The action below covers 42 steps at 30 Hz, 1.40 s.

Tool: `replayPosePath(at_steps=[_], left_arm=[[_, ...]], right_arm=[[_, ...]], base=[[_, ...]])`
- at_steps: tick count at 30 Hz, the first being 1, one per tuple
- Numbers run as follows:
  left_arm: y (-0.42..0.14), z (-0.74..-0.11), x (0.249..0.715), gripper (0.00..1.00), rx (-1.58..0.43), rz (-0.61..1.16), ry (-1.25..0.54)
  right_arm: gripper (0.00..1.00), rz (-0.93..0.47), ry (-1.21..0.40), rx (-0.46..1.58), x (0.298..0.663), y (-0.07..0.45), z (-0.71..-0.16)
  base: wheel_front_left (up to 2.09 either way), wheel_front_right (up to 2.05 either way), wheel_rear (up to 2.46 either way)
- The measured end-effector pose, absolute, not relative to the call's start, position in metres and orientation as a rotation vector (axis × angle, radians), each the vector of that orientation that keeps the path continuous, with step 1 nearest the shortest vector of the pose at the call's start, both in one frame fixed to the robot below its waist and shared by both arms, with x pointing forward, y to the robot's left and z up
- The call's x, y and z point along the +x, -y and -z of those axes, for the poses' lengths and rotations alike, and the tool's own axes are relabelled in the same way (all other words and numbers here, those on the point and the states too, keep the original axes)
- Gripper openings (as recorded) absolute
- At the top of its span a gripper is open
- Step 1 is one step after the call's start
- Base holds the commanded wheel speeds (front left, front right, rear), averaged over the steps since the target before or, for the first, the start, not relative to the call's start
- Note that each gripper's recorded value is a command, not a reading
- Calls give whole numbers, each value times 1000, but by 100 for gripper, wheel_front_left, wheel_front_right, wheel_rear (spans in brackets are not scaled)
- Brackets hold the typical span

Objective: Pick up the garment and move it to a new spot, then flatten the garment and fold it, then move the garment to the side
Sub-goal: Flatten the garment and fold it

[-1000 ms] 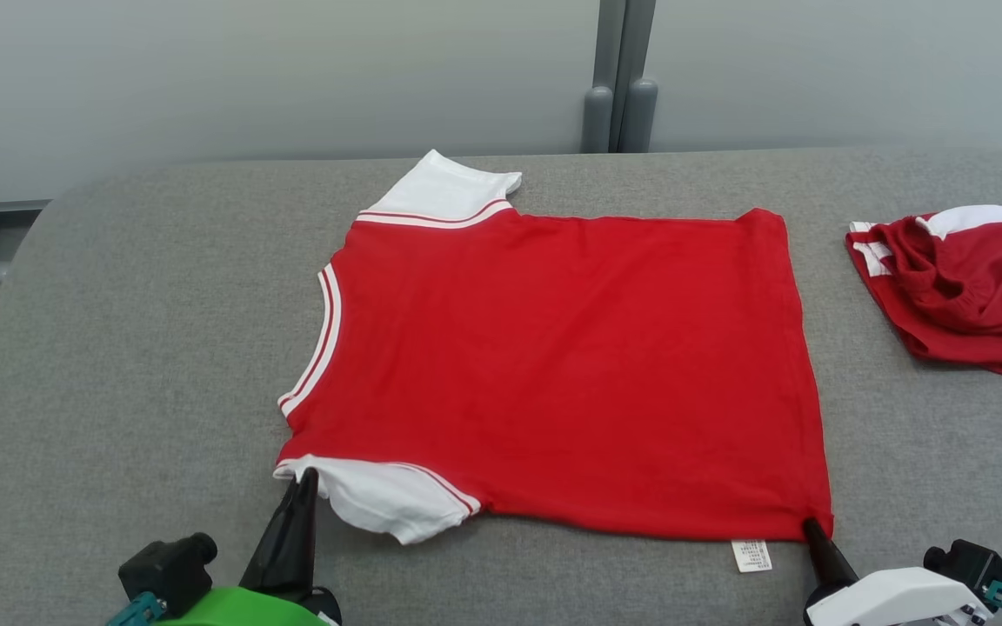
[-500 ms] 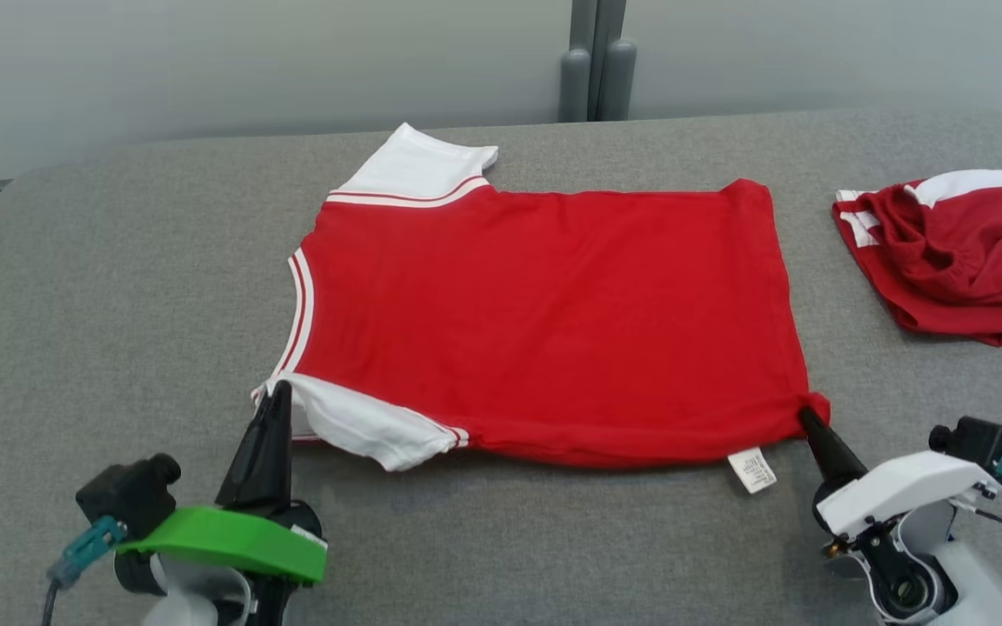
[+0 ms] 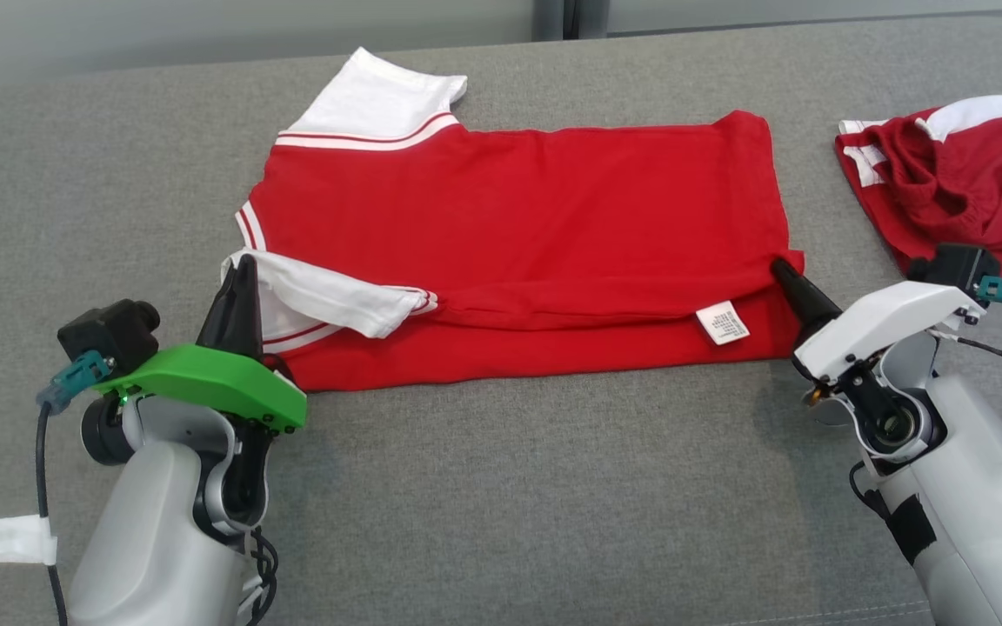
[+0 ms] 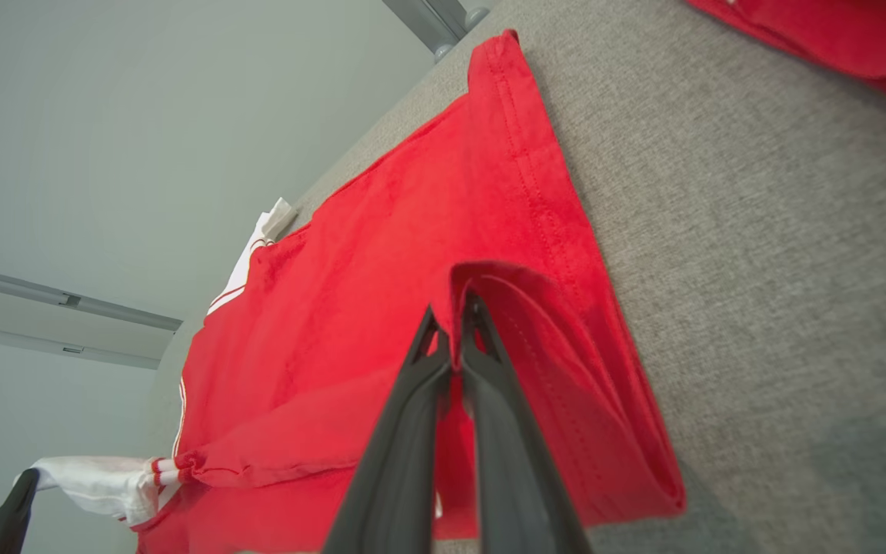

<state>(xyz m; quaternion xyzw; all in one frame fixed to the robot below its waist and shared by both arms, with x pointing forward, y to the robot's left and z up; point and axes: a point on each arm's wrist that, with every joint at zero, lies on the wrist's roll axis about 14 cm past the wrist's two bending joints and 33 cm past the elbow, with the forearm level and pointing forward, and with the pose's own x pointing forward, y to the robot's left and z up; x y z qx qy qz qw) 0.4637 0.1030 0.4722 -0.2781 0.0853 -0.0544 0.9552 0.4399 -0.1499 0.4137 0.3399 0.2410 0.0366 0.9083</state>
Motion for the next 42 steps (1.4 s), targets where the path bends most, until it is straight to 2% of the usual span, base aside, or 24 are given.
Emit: replayPosePath(at_steps=[1,2,3,5,6,7,8,9,18,26,36,42], left_arm=[[-102,-468,467,0,-559,110,-185],[-100,-465,471,0,-555,112,-193],[-99,-463,475,0,-553,115,-198],[-95,-460,482,0,-550,120,-208],[-94,-458,485,0,-549,121,-213],[-93,-456,488,20,-547,121,-219],[-92,-455,490,49,-547,122,-222],[-91,-455,492,100,-547,123,-220],[-96,-465,498,100,-551,111,-176],[-99,-465,486,100,-574,121,-167],[-127,-405,415,100,-673,-24,-328],[-133,-400,400,100,-750,-64,-363]], right_arm=[[0,-67,-517,699,441,150,-409],[6,-62,-527,698,442,150,-405],[22,-54,-536,696,443,152,-402],[45,-28,-548,695,445,157,-396],[84,-19,-547,698,447,159,-394],[100,-14,-544,703,449,159,-394],[100,-9,-533,711,451,159,-395],[100,-2,-517,724,454,159,-398],[100,35,-367,813,475,167,-430],[100,-3,-246,674,476,180,-453],[100,27,-275,609,418,180,-420],[100,7,-294,631,400,162,-415]], base=[[0,0,0],[0,0,0],[0,0,0],[0,0,0],[0,0,0],[0,0,0],[0,0,0],[0,0,0],[0,0,0],[0,0,0],[0,0,0],[0,0,0]])
